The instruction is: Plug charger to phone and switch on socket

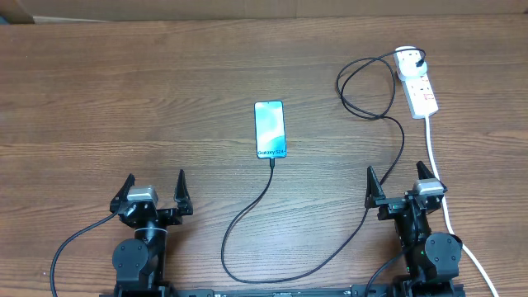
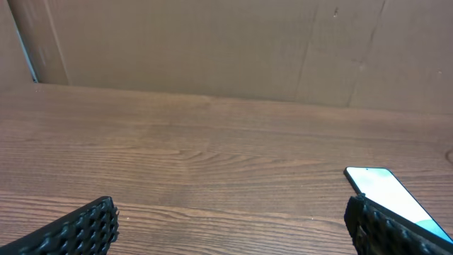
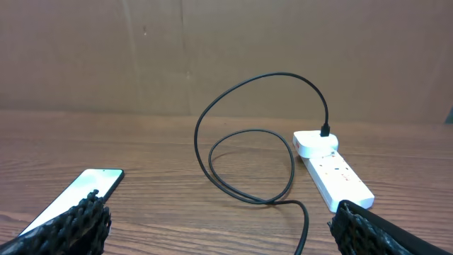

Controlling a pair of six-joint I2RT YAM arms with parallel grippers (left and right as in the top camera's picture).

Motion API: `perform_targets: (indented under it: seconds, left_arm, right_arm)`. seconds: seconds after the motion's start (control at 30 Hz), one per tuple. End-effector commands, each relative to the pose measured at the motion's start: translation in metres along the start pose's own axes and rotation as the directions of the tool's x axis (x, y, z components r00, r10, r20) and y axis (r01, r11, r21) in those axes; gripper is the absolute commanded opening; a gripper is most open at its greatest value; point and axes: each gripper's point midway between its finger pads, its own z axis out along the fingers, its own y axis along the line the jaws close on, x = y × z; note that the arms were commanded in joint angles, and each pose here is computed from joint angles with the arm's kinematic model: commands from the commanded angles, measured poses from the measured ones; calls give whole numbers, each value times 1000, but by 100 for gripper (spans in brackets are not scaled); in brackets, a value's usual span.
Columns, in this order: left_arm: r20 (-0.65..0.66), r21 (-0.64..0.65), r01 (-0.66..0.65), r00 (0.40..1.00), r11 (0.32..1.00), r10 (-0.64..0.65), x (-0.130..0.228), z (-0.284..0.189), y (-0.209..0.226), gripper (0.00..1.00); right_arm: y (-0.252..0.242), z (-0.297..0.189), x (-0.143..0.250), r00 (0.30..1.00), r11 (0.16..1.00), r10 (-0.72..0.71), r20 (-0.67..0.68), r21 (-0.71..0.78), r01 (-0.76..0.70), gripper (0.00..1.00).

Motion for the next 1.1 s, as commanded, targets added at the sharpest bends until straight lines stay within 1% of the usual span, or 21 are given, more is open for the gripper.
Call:
perform_targets:
  seconds: [0.0, 0.57, 0.7, 1.07]
  left_arm:
    - [8, -1, -26, 1000, 1000, 26, -1, 0, 1, 100]
    - [8, -1, -26, 1000, 1000, 26, -1, 0, 1, 100]
    - [8, -1, -26, 1000, 1000, 26, -1, 0, 1, 100]
    - [8, -1, -26, 1000, 1000, 26, -1, 0, 1, 100]
  right_arm:
    - [1, 0, 1, 1000, 1000, 3, 7, -2, -3, 100]
    - [-2, 0, 1, 1000, 1000, 4, 7, 12, -4, 100]
    - [-2, 0, 2, 999, 999, 53, 5, 13, -53, 100]
    - [-6, 0, 2, 999, 998, 52, 7, 29, -52, 100]
